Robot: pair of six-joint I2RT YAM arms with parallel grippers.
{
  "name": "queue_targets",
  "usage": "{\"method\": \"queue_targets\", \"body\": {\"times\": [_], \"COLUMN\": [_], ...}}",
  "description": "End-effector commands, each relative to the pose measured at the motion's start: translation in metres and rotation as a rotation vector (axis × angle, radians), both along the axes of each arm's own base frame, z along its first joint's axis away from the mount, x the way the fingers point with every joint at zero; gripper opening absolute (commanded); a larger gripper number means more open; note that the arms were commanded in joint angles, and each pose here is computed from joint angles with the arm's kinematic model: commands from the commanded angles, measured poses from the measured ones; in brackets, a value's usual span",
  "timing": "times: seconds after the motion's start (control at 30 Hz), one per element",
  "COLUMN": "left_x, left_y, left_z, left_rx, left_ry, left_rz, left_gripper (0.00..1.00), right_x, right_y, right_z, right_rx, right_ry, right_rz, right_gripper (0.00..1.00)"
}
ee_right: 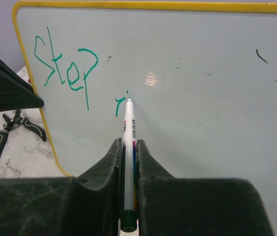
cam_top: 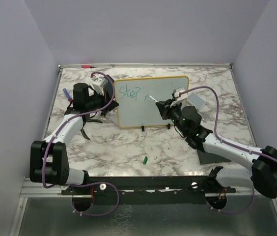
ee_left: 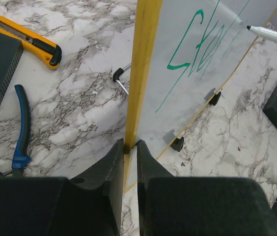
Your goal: Write a sentence on the whiteboard
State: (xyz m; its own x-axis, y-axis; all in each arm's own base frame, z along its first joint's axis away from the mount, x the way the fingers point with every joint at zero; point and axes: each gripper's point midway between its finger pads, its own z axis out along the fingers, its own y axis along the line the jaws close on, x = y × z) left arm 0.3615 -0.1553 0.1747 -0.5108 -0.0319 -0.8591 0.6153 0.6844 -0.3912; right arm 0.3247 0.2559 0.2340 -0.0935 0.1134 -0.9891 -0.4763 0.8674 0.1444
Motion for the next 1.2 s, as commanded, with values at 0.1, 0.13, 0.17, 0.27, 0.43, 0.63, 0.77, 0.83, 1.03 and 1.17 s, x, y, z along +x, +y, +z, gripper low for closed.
{"method": "queue_targets", "body": {"times": [0.1,0.13,0.17,0.27,0.43,0.63,0.77,0.83,1.03,1.17], "left_x": [0.002,0.002,0.002,0.002,0.002,0.001,0.002,0.001,0.001,0.001], "left_y": [0.003,0.003,0.003,0.003,0.003,0.003,0.003,0.003,0.003,0.003], "left_z": [0.011,0.011,0.011,0.012,0.012,0.012,0.012,0.012,0.012,0.012], "left_rx": [0.003,0.003,0.003,0.002,0.003,0.002,0.002,0.002,0.003,0.002], "left_ry": [-0.053,-0.052,-0.054,-0.054,-0.055,-0.056,-0.057,-0.056,-0.057,-0.055], "left_rz": [0.009,0.009,0.009,0.009,0.009,0.009,0.009,0.009,0.009,0.009], "left_gripper": [0.0,0.0,0.0,0.0,0.0,0.0,0.0,0.0,0.0,0.0], "right_x": [0.011,0.012,0.013,0.013,0.005,0.003,0.005,0.007,0.01,0.012], "right_y": [-0.007,-0.008,-0.008,-0.008,-0.009,-0.006,-0.004,-0.003,-0.006,-0.01], "right_z": [-0.004,-0.005,-0.007,-0.014,-0.03,-0.043,-0.035,-0.027,-0.008,0.003], "right_rx": [-0.012,-0.015,-0.022,-0.042,-0.041,-0.038,-0.031,-0.023,-0.004,0.006], "right_ry": [-0.002,0.0,0.002,0.013,0.058,0.092,0.071,0.054,0.003,-0.021], "right_rz": [-0.071,-0.077,-0.079,-0.079,-0.063,-0.044,-0.044,-0.045,-0.066,-0.085], "right_gripper": [0.0,0.01,0.01,0.0,0.01,0.01,0.0,0.01,0.01,0.01]}}
